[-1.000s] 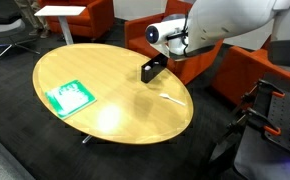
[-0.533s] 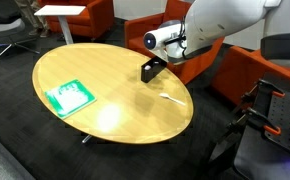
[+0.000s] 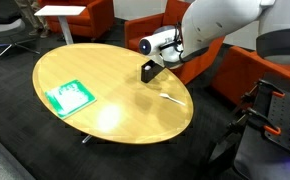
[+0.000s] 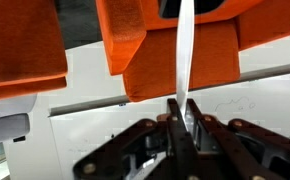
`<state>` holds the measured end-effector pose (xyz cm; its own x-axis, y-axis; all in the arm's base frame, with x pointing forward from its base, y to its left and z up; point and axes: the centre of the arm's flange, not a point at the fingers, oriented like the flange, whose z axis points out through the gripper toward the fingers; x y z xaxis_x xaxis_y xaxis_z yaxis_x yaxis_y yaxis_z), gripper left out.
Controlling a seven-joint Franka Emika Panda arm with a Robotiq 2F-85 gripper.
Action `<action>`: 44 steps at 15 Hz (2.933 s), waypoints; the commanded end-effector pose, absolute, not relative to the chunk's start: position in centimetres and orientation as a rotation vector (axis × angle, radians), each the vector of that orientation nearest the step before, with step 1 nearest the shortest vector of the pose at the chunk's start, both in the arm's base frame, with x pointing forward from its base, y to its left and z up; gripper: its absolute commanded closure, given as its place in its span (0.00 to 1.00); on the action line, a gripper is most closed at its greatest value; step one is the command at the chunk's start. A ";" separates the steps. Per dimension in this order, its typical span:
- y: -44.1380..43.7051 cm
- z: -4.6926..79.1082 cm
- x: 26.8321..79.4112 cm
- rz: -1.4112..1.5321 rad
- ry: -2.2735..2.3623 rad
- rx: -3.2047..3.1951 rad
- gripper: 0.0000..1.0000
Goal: Pick up the fork on the left from the table and place it inside the black cutlery holder
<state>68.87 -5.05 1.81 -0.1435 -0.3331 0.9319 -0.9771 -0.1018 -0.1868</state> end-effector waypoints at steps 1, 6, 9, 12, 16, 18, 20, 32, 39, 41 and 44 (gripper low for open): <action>-4.5 0.0 70.4 1.271 -1.522 1.450 0.97; -3.6 -1.0 70.7 1.258 -1.527 1.446 0.97; -3.2 -1.5 70.9 1.241 -1.522 1.454 0.74; -3.1 -1.3 71.0 1.235 -1.528 1.451 0.49; -3.1 -0.5 71.0 1.228 -1.540 1.457 0.18; -3.1 0.3 70.9 1.227 -1.549 1.465 0.03; -3.1 1.7 70.6 1.220 -1.559 1.471 0.00; -6.1 17.6 66.1 1.121 -1.814 1.979 0.00; -6.4 23.1 61.2 0.876 -1.914 2.265 0.00; -6.1 23.6 59.9 0.767 -1.927 2.334 0.00; -4.9 21.9 60.9 0.792 -1.905 2.354 0.00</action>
<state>60.82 -4.88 21.93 0.1331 -0.9134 0.3846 -0.9183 -0.2597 -0.2989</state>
